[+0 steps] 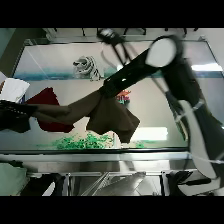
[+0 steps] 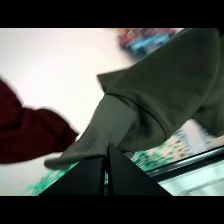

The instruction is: Fold the shirts.

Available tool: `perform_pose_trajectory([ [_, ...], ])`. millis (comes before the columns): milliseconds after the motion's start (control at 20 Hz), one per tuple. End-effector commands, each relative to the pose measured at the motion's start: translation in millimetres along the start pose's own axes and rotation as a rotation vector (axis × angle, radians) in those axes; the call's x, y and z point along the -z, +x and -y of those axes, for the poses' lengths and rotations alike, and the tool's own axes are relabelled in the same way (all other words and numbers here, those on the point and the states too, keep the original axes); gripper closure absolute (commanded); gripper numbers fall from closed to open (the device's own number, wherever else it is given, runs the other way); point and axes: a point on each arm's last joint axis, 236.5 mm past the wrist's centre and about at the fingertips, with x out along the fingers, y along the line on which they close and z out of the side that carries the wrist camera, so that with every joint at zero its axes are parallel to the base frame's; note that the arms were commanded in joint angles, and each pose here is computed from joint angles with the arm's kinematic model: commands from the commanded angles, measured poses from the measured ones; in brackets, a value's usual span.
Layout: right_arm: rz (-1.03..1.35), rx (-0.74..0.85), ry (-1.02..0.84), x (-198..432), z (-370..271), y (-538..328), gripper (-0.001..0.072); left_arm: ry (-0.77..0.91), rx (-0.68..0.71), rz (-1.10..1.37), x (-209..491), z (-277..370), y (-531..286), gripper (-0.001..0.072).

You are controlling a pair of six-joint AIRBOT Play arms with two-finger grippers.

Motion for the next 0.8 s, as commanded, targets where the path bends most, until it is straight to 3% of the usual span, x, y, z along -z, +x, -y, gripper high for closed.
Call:
perform_pose_trajectory([
  [0, -0.008, -0.228, 0.094, -7, -15, 86, 0.0683, 0.019, -0.197, -0.107, 33, -53, 45, 0.0696],
  [100, 0.051, -0.361, 0.183, -23, -27, 105, 0.0661, 0.034, -0.235, -0.116, 38, -65, 68, 0.0697],
  [200, 0.006, -0.384, 0.246, -14, -17, 112, 0.0112, 0.035, -0.232, -0.191, 56, -68, 90, 0.0697],
  [400, -0.211, -0.402, 0.290, 41, 20, 44, 0.0091, 0.056, -0.292, -0.287, 69, -86, 106, 0.0696],
  [600, -0.223, -0.099, 0.390, 96, 100, -31, 0.0090, 0.064, -0.314, -0.290, 69, -91, 104, 0.0697],
  [750, -0.115, 0.003, 0.582, 154, 134, -43, 0.0089, 0.062, -0.313, -0.300, 71, -91, 103, 0.0697],
])
